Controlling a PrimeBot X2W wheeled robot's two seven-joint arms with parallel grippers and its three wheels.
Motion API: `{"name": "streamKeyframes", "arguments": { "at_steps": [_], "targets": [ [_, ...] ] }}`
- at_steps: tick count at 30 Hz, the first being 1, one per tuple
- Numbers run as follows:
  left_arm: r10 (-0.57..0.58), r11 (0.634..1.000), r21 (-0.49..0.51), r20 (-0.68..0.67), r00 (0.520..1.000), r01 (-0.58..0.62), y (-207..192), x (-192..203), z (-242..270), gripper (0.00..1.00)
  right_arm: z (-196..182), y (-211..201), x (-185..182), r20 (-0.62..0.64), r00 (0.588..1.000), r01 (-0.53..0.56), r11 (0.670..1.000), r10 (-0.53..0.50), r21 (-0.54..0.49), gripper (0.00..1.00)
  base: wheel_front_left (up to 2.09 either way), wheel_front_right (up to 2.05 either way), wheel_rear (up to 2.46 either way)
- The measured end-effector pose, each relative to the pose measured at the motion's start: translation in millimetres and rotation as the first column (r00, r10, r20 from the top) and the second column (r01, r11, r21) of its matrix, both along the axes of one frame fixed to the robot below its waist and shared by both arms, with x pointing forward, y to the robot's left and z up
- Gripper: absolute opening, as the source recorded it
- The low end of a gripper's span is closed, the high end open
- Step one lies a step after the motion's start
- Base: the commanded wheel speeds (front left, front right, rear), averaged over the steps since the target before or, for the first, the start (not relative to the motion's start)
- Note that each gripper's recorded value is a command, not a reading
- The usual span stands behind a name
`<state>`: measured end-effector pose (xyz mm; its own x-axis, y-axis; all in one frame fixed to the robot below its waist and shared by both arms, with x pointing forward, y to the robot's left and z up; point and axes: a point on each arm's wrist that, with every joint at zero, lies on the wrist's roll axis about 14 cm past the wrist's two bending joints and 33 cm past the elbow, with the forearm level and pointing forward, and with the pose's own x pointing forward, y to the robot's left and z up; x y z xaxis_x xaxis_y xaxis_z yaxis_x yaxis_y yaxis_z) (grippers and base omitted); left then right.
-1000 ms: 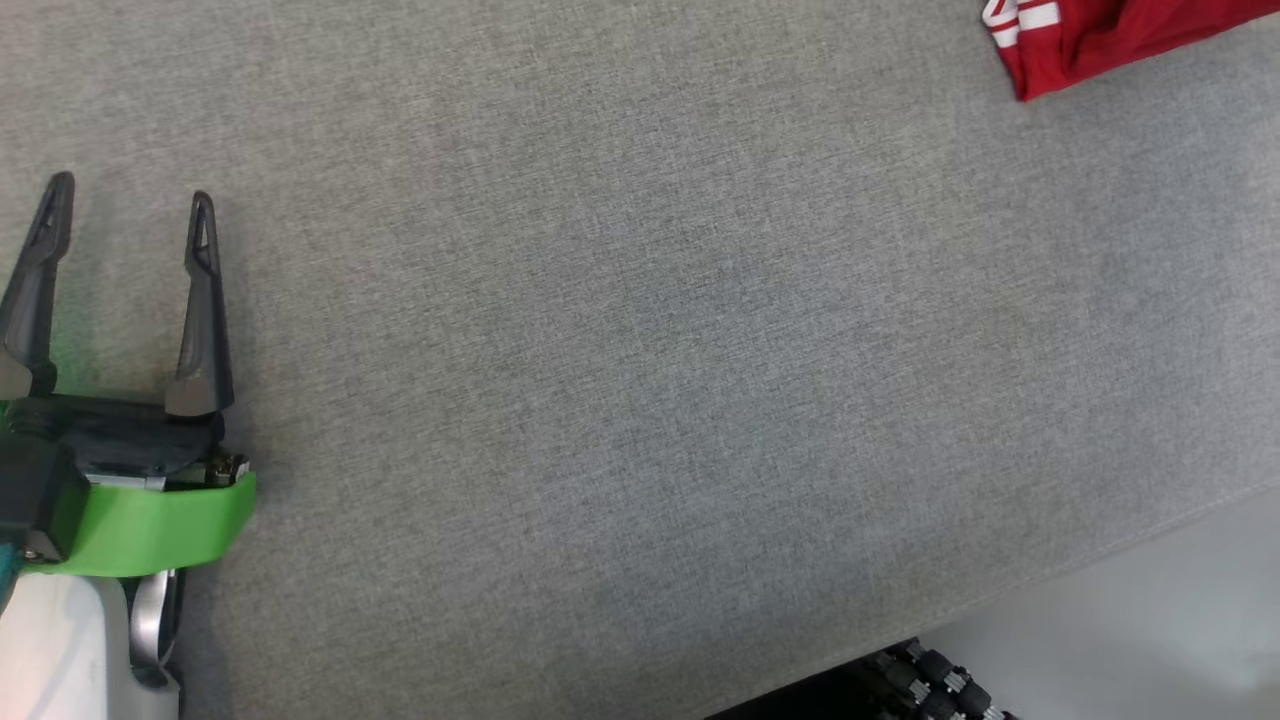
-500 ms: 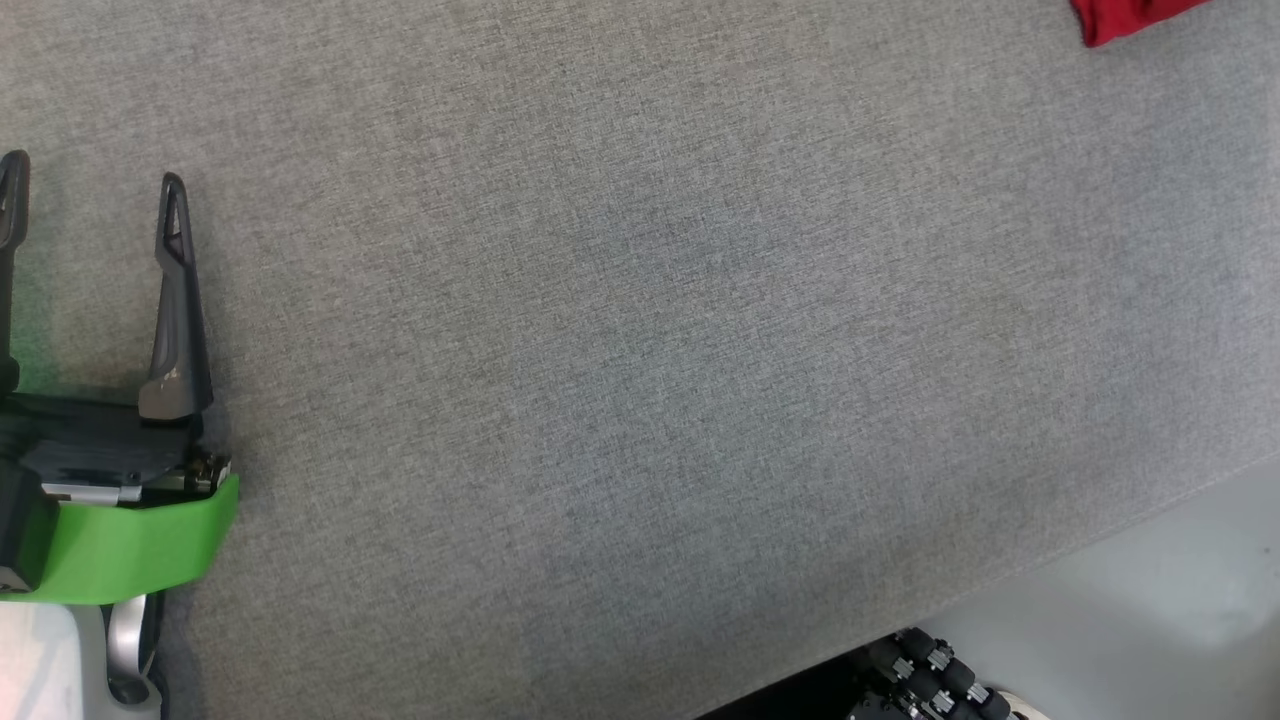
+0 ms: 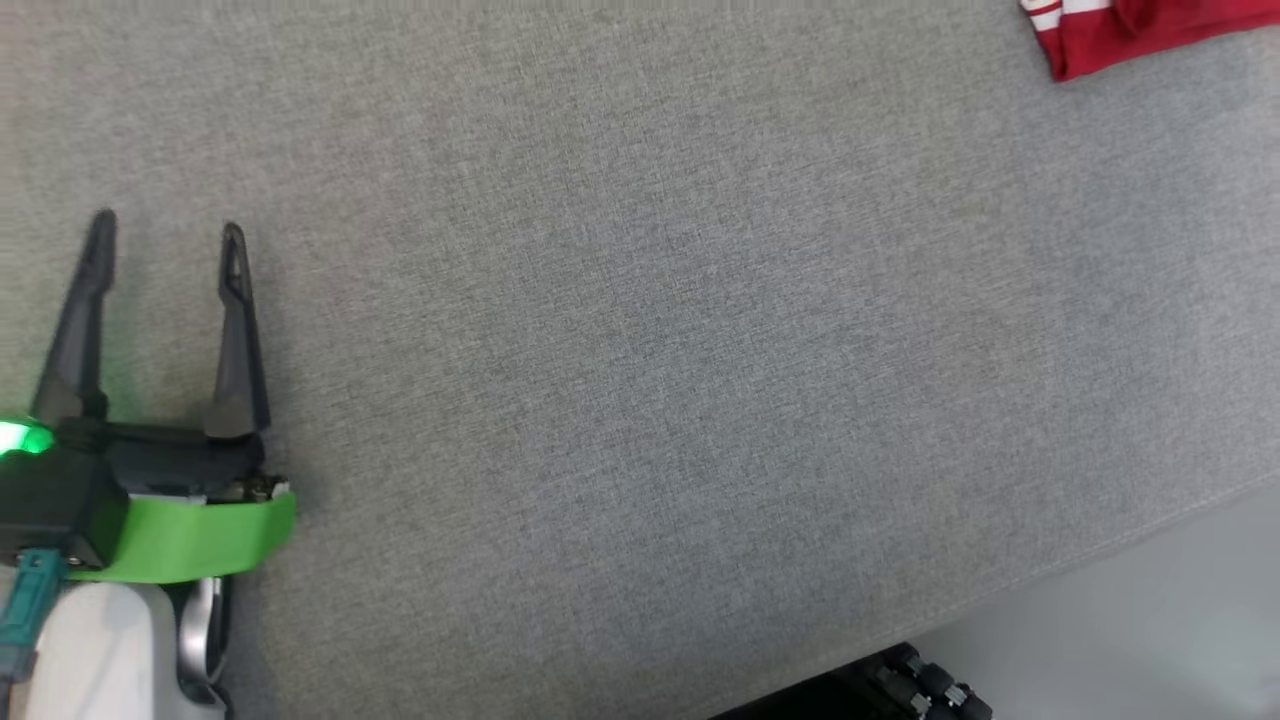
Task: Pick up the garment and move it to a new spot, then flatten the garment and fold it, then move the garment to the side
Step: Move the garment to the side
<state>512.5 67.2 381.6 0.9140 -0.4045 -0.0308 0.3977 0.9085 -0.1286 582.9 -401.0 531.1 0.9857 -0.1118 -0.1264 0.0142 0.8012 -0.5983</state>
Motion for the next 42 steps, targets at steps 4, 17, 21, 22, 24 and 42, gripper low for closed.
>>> {"name": "streamKeyframes", "arguments": {
  "at_steps": [4, 17, 21, 22, 24, 42],
  "targets": [
    [0.027, 1.000, -0.005, -0.022, 0.999, -0.027, 5.0, -12.3, 6.9, 1.00, 9.9, 34.9, -2.9, 0.062, 0.995, -0.077, 0.995, 0.074, 0.061, 1.00, 0.00, 0.00, 0.00],
    [0.173, 0.985, 0.010, 0.019, 0.985, -0.173, 53.0, -56.3, 62.6, 1.00, 7.7, 137.0, -68.2, 0.202, 0.959, -0.255, 0.917, 0.199, 0.307, 1.00, 0.00, 0.00, 0.00],
    [0.220, 0.975, 0.015, 0.027, 0.975, -0.221, 69.4, -72.6, 73.4, 1.00, -4.6, 157.8, -91.2, 0.212, 0.959, -0.260, 0.880, 0.188, 0.397, 1.00, 0.00, 0.00, 0.00],
    [0.229, 0.973, 0.015, 0.029, 0.973, -0.229, 72.4, -75.9, 75.3, 1.00, -7.2, 161.6, -95.9, 0.212, 0.959, -0.260, 0.873, 0.185, 0.413, 1.00, 0.00, 0.00, 0.00],
    [0.251, 0.968, 0.015, 0.036, 0.967, -0.252, 80.4, -83.8, 81.0, 1.00, -12.0, 172.1, -107.6, 0.217, 0.959, -0.263, 0.852, 0.180, 0.453, 1.00, 0.00, 0.00, 0.00],
    [0.364, 0.931, -0.004, 0.096, 0.927, -0.365, 120.6, -141.2, 115.3, 1.00, -20.9, 231.2, -197.6, 0.260, 0.957, -0.273, 0.711, 0.130, 0.648, 1.00, 0.00, 0.00, 0.00]
  ]
}}
